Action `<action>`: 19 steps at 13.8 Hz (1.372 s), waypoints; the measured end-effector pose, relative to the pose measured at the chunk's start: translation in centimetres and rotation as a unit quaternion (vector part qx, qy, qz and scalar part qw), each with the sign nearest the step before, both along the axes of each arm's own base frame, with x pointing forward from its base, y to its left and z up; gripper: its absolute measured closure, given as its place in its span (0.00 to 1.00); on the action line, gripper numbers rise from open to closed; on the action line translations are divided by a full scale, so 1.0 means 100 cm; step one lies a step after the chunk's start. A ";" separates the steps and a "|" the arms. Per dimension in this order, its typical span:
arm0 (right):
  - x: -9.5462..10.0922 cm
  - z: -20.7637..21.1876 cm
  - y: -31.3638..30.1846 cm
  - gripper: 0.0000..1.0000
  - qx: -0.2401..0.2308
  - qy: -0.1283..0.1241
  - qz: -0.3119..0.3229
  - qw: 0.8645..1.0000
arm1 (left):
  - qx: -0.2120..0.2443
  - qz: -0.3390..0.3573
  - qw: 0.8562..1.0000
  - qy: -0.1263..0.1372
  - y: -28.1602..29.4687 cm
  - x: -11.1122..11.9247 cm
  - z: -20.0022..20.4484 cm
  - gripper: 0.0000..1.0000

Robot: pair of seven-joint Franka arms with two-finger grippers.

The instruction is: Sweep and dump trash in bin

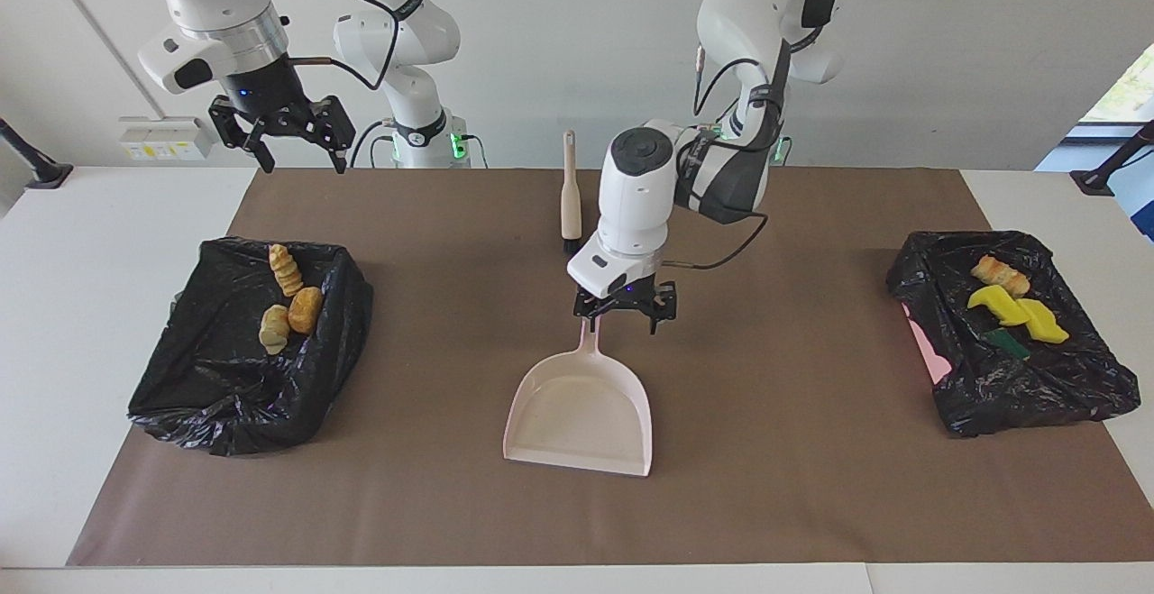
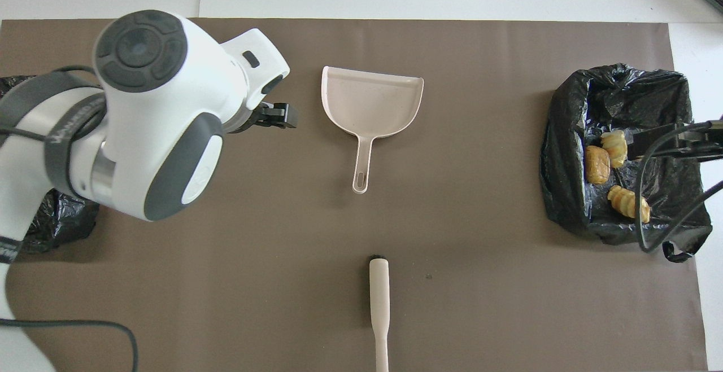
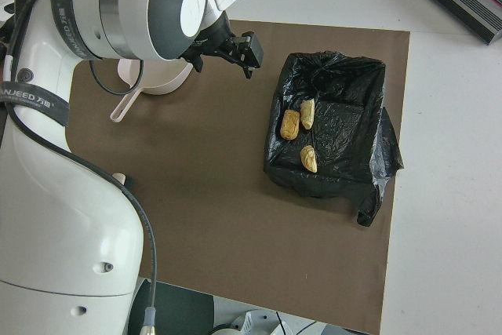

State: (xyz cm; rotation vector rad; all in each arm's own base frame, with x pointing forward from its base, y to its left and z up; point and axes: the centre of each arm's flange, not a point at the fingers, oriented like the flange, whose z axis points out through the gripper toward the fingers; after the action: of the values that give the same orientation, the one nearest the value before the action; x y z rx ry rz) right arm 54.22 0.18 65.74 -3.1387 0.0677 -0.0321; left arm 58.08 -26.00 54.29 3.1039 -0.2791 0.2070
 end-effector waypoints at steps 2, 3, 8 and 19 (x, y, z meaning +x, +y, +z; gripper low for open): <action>0.000 0.000 0.000 0.00 0.000 0.000 0.000 1.000 | 0.001 -0.003 1.000 0.011 0.044 -0.020 0.029 0.00; 0.000 0.000 0.000 0.00 0.000 0.000 0.000 1.000 | 0.000 -0.005 1.000 0.011 0.062 -0.028 0.044 0.00; 0.000 0.000 -0.002 0.00 0.000 0.000 -0.002 1.000 | 0.003 -0.031 0.999 0.011 0.138 -0.048 0.099 0.00; 0.000 0.000 -0.003 0.00 0.000 0.000 -0.002 1.000 | -0.010 -0.017 0.999 0.041 0.236 -0.037 0.141 0.00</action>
State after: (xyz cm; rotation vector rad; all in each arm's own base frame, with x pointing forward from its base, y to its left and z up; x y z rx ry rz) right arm 54.22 -0.07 65.70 -3.1386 0.0750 -0.0308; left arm 54.36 -2.36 68.37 3.0751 -0.3247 0.0825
